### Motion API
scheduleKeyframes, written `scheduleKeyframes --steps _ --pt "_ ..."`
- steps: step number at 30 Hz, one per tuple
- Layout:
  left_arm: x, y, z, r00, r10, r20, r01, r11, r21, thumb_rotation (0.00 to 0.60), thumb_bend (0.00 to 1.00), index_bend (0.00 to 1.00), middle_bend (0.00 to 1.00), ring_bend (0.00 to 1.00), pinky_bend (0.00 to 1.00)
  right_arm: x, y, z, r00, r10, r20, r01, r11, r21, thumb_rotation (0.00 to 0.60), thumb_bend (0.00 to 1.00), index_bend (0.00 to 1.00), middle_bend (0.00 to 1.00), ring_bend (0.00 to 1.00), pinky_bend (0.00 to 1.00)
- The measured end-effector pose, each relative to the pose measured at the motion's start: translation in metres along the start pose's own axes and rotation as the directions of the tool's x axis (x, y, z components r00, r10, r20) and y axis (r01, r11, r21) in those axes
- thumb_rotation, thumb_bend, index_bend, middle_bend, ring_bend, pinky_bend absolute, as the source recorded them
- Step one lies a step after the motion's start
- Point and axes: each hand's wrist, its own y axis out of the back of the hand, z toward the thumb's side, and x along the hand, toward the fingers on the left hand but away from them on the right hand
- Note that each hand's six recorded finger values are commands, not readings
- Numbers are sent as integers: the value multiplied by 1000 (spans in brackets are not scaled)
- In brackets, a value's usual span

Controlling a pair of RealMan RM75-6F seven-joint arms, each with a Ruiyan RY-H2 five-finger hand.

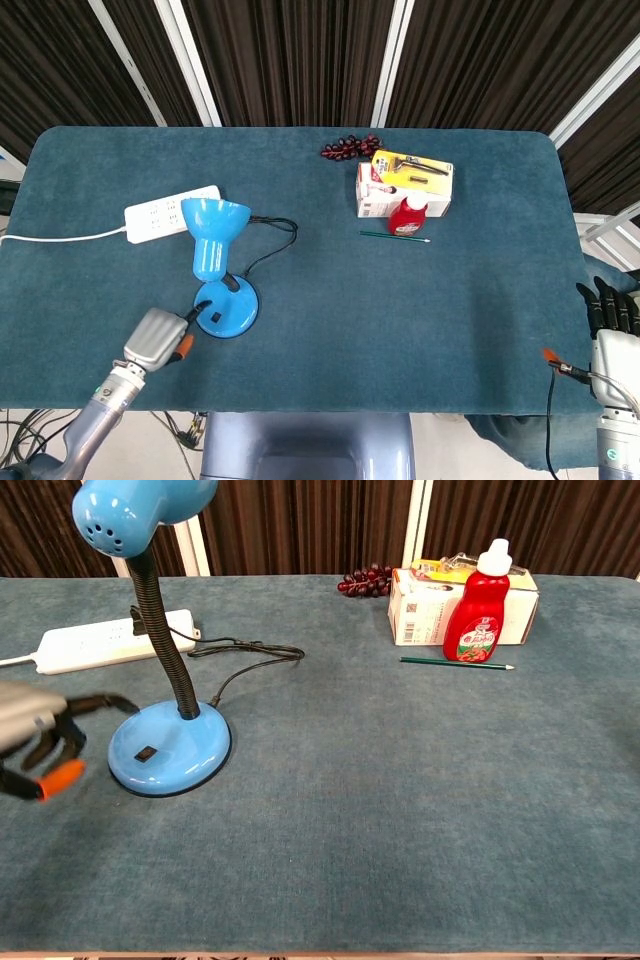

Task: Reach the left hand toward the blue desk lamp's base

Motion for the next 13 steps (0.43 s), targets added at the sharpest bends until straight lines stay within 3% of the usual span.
scheduleKeyframes --steps 1,3,7,10,13 --pt "-2 10 -3 999 50 -15 -50 999 0 600 307 151 376 246 389 0 0 0 1000 0 -1 0 1000 0 600 140 121 51 34 0" --pt "-9 26 -9 991 124 -46 -124 992 -1 600 252 152 301 154 291 0 0 1 1000 0 -2 0 1000 0 600 140 121 51 34 0" --pt "-39 60 -32 954 255 -154 -260 966 -12 600 180 154 236 89 190 0 -1 2 1000 1 -5 -1 1000 1 600 141 121 51 34 0" --pt "-66 74 -54 927 293 -234 -304 953 -13 600 156 152 215 61 162 1 -1 2 1000 3 -6 -3 1000 3 600 141 121 51 34 0" --pt "-84 77 -69 916 289 -279 -311 950 -36 600 154 150 193 42 124 1 -3 3 1000 6 -8 -6 1000 4 600 140 121 51 34 0"
